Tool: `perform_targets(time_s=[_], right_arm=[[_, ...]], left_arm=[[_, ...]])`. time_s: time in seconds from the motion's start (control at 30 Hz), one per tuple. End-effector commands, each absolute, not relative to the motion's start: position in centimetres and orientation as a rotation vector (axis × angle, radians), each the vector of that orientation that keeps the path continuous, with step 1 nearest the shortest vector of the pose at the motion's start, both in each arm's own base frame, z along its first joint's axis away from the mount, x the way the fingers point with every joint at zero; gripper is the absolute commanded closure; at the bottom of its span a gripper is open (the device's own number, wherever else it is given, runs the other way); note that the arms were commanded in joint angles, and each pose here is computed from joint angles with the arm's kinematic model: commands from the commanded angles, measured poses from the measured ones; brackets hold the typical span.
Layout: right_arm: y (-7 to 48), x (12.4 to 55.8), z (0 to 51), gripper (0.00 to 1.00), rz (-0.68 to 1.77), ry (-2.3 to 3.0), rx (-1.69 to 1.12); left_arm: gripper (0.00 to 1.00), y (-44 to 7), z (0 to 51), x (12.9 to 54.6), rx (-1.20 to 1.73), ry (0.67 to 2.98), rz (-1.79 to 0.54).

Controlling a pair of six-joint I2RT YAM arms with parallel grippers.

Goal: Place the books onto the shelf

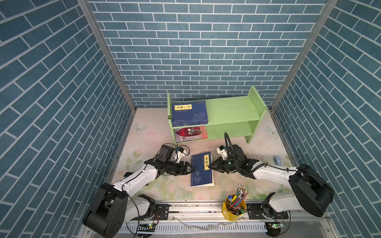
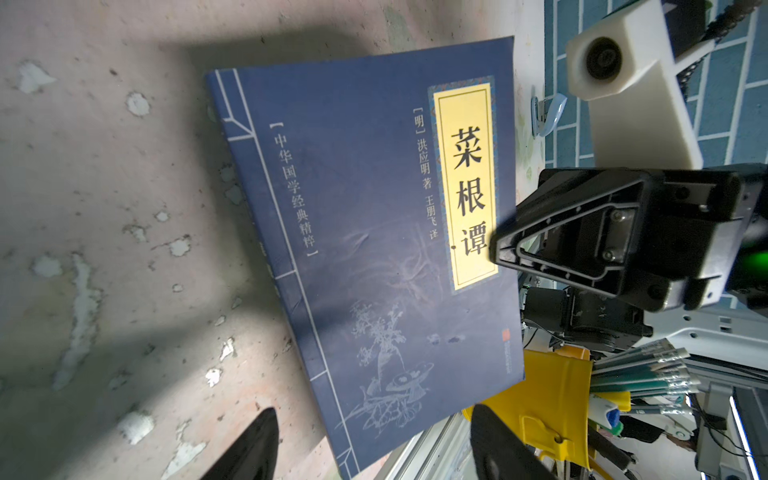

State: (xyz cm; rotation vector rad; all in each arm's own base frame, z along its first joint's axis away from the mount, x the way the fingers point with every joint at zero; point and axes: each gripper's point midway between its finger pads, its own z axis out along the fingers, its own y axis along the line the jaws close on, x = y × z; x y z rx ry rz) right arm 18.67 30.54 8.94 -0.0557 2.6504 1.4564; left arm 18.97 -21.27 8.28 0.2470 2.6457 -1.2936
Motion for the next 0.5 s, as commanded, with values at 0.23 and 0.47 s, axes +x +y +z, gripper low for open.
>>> perform_targets(time_s=[0.23,0.47], right_arm=[[31.5,19.0,14.2,1.0,1.629,2.489,-0.158],[32.2,18.7,16.1,1.0,1.74,2.414,-0.209]], left_arm=[[0.18,-22.0,9.1,19.0,0.222,2.583,-1.452],[0.09,-23.3,11.3,19.8,0.207,2.503,-1.601]])
